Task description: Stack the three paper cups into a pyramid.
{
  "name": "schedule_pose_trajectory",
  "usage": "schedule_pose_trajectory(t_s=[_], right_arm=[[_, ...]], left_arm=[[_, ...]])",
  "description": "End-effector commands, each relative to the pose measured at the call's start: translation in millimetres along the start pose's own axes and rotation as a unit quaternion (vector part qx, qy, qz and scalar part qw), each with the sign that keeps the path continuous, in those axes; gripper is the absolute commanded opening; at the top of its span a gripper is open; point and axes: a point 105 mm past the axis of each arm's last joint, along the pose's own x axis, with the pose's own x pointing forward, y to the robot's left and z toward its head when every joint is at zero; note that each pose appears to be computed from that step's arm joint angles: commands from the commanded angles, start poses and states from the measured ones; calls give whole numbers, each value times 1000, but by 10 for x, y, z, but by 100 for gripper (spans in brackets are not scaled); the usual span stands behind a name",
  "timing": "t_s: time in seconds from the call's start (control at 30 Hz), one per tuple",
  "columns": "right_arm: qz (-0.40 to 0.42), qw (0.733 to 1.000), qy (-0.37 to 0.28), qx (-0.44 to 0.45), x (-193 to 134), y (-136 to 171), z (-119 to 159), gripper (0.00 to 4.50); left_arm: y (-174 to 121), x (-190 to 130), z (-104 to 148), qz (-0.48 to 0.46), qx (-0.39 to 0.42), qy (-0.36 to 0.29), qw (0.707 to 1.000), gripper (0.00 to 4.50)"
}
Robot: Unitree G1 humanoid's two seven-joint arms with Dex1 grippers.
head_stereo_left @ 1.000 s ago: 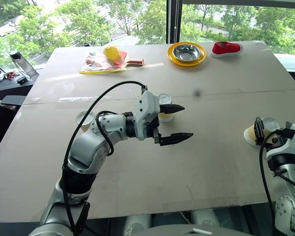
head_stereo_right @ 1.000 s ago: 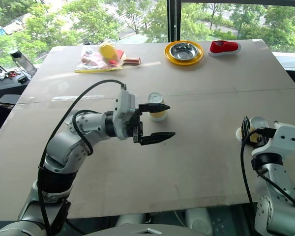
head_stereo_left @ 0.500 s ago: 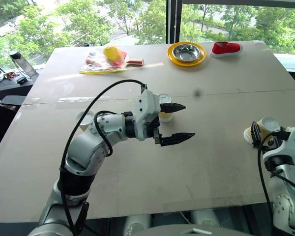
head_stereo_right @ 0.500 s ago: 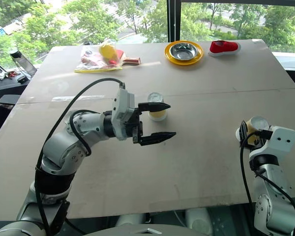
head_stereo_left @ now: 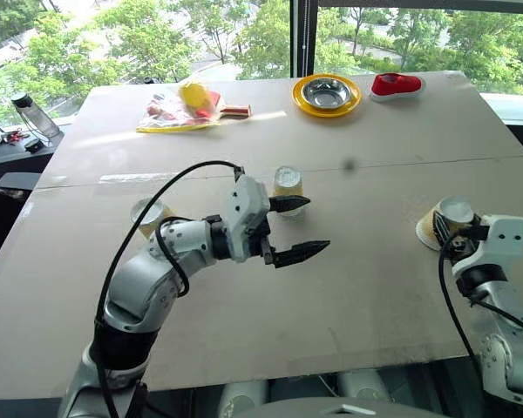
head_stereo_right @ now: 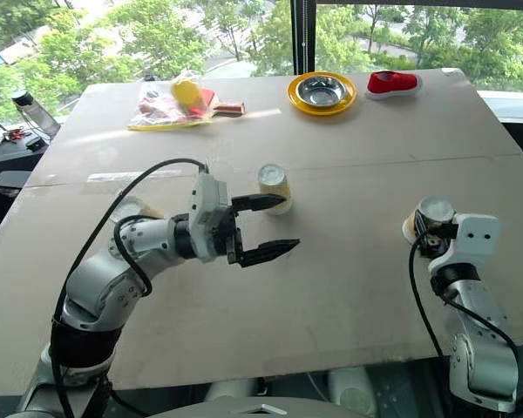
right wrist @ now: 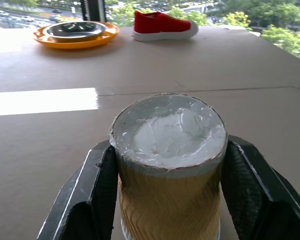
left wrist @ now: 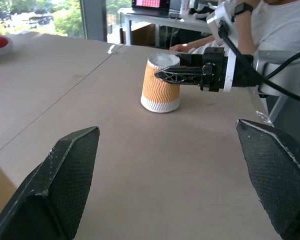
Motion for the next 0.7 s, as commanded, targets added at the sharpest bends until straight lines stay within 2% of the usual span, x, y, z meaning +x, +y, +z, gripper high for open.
schedule_pose_trajectory(t_s=[0.03, 0.23, 0.43, 0.7], right_arm=[[86, 996, -19, -12, 230, 379, 141, 215], [189, 982, -20, 6, 565, 937, 199, 215], [248, 969, -11, 5, 745, 1312, 187, 215], [268, 963, -18, -8, 872, 1491, 184, 215]], left_arm=[[38, -92, 167, 81, 29, -27, 996, 450], [84, -272, 97, 199, 18, -26, 980, 450], [7, -328, 117, 242, 6, -37, 970, 450], [-27, -310, 114, 254, 2, -32, 967, 450]])
